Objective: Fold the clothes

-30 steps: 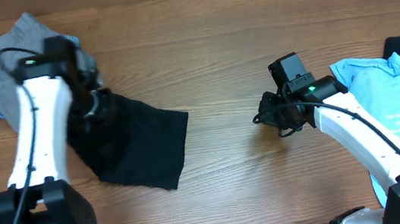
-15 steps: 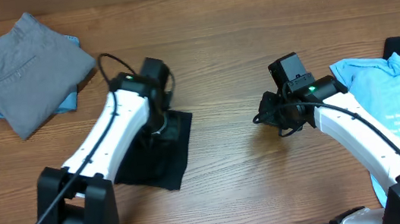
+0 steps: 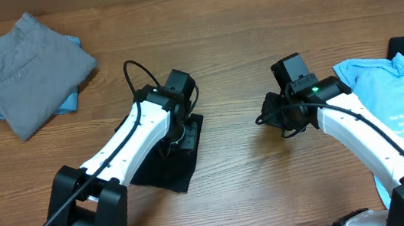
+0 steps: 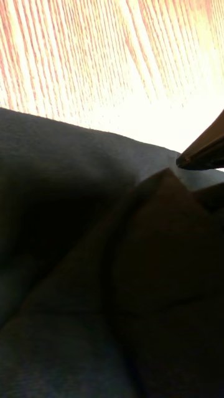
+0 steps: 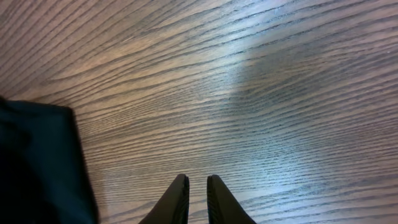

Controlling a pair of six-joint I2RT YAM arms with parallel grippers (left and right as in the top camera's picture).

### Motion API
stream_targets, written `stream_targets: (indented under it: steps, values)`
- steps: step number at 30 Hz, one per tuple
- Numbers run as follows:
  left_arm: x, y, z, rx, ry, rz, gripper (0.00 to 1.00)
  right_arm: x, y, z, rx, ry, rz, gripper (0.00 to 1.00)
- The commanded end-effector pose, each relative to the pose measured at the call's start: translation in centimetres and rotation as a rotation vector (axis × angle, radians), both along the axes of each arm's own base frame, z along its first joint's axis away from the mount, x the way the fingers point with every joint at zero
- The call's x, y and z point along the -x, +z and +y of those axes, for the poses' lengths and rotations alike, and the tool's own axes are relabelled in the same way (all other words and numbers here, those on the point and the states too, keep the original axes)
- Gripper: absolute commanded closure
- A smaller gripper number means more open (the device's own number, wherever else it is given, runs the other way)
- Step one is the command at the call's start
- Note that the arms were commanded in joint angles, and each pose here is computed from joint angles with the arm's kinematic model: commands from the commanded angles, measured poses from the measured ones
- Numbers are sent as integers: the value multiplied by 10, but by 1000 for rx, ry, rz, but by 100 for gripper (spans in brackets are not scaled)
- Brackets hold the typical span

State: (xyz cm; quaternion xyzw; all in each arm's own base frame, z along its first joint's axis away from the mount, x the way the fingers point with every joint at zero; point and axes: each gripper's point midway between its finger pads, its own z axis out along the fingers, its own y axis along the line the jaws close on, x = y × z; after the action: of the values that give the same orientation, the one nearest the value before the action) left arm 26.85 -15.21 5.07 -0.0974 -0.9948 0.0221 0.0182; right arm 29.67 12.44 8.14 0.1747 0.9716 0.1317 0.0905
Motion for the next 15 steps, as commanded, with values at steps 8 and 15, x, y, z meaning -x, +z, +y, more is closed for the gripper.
stream_targets:
  steps: [8, 15]
  values:
    - [10, -1, -16, 55, 94, 40, 63, -3, 9, -2, 1, 2, -36, 85]
    - [15, -1, 5, -69, 111, 34, 69, -2, 9, -2, 3, 2, -32, 85]
